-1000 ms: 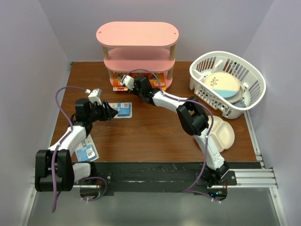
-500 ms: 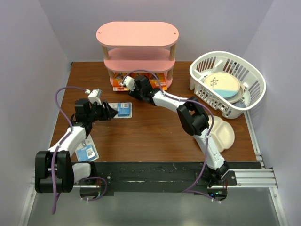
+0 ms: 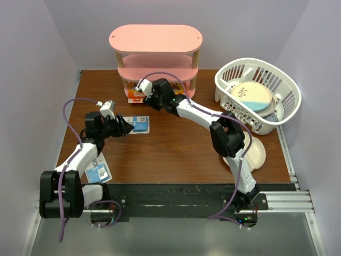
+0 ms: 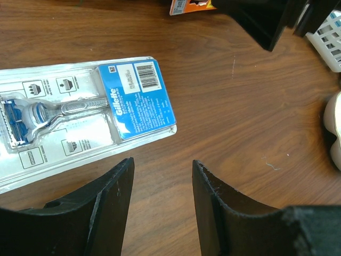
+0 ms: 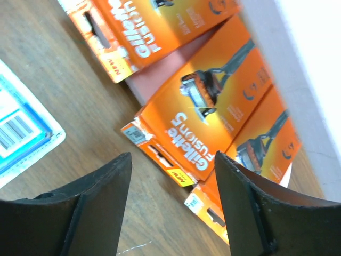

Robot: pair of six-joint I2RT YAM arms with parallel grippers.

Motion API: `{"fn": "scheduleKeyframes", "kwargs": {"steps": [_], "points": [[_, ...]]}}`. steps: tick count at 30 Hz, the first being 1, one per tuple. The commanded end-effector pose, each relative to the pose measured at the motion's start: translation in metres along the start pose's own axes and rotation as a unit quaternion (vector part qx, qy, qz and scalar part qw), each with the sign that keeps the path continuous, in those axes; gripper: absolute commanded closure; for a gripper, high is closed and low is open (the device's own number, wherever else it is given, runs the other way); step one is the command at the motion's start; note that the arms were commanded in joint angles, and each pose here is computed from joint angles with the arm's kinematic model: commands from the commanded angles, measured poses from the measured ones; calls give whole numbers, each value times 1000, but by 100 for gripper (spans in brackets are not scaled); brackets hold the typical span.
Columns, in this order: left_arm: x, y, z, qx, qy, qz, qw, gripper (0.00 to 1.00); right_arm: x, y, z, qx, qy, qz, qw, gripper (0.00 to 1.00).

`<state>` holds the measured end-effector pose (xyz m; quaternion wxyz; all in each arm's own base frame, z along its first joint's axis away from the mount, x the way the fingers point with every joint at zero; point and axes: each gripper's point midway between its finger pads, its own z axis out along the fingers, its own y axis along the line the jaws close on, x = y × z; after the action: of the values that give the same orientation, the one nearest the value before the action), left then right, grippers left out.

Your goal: Place and organize the shaving razors onto the shelf

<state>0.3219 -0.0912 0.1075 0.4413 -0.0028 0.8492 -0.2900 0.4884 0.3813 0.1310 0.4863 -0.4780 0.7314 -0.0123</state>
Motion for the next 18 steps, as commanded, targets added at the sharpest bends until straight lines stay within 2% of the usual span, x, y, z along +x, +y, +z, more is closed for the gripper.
{"fn": "scheduleKeyframes", "kwargs": {"steps": [1,7,18], "points": [[-14,-5,1,14,-20,11,1000,48,8,8,4,-15,6,-28,999,34],[-11,-2,1,9,-20,10,1000,48,14,6,20,-17,13,-55,998,35],[-6,1,3,5,-13,8,1000,48,38,7,40,-20,31,-54,998,37]]}}
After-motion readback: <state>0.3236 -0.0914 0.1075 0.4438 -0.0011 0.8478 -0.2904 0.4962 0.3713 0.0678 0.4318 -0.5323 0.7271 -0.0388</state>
